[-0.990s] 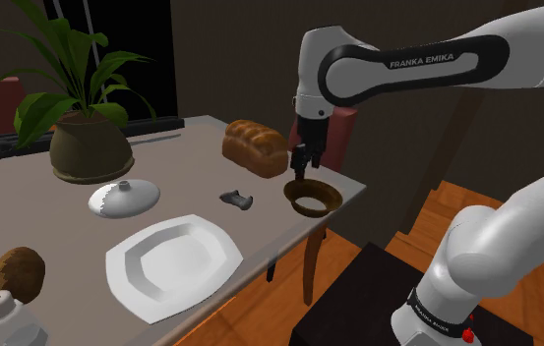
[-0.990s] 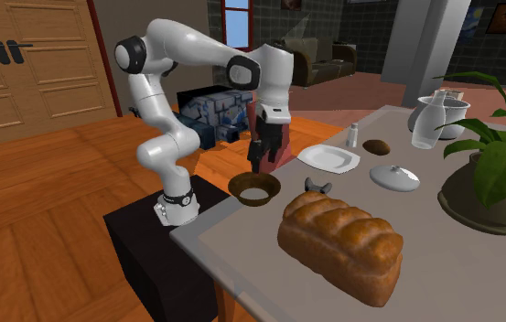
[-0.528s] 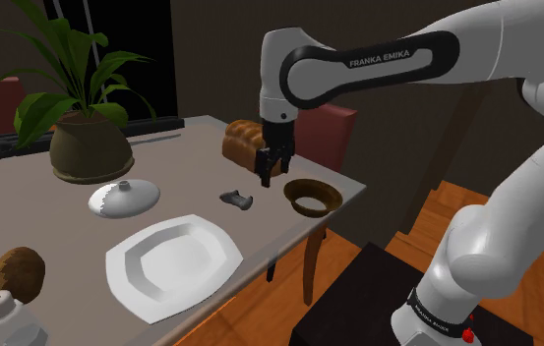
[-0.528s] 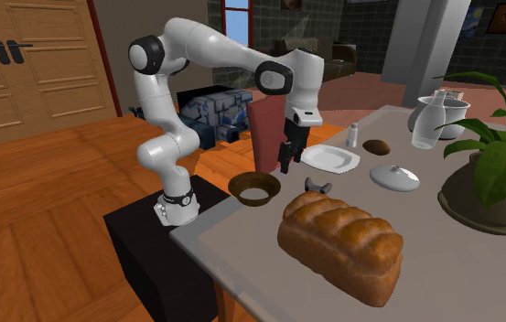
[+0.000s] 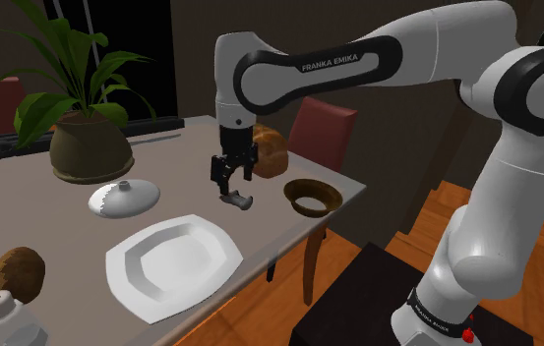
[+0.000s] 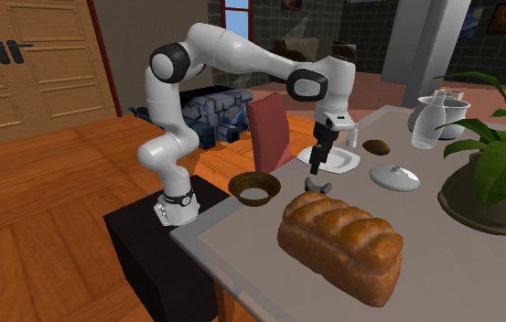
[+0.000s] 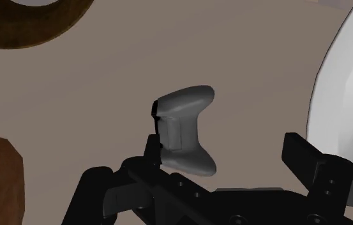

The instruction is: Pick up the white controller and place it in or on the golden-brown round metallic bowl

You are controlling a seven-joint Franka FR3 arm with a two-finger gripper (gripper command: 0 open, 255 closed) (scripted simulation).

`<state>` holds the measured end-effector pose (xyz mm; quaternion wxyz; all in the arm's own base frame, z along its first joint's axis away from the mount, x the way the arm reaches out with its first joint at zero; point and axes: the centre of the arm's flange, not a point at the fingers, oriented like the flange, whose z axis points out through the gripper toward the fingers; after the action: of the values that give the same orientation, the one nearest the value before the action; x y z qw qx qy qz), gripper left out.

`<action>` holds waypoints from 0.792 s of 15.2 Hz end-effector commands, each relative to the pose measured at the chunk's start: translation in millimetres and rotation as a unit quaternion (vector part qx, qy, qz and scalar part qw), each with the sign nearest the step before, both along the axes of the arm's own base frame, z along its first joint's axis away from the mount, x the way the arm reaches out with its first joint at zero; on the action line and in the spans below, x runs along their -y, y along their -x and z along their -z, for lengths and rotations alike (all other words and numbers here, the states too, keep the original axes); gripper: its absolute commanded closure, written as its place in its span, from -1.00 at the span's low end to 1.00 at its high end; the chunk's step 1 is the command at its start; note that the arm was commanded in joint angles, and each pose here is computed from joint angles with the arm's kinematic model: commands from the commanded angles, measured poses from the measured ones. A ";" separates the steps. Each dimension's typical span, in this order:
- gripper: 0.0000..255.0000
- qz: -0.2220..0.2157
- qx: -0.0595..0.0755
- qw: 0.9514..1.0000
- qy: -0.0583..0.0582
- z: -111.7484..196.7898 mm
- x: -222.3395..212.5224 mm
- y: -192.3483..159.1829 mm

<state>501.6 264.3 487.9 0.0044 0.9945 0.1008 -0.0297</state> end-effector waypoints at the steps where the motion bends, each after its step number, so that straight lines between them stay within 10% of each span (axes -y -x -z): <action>1: -1.00 -0.001 0.000 1.000 -0.002 5.8 -7.8 -5.4; 12: -1.00 -0.001 0.000 1.000 -0.002 40.5 -7.5 -3.3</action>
<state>505.0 271.6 447.6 0.0026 0.9944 0.1017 -0.0295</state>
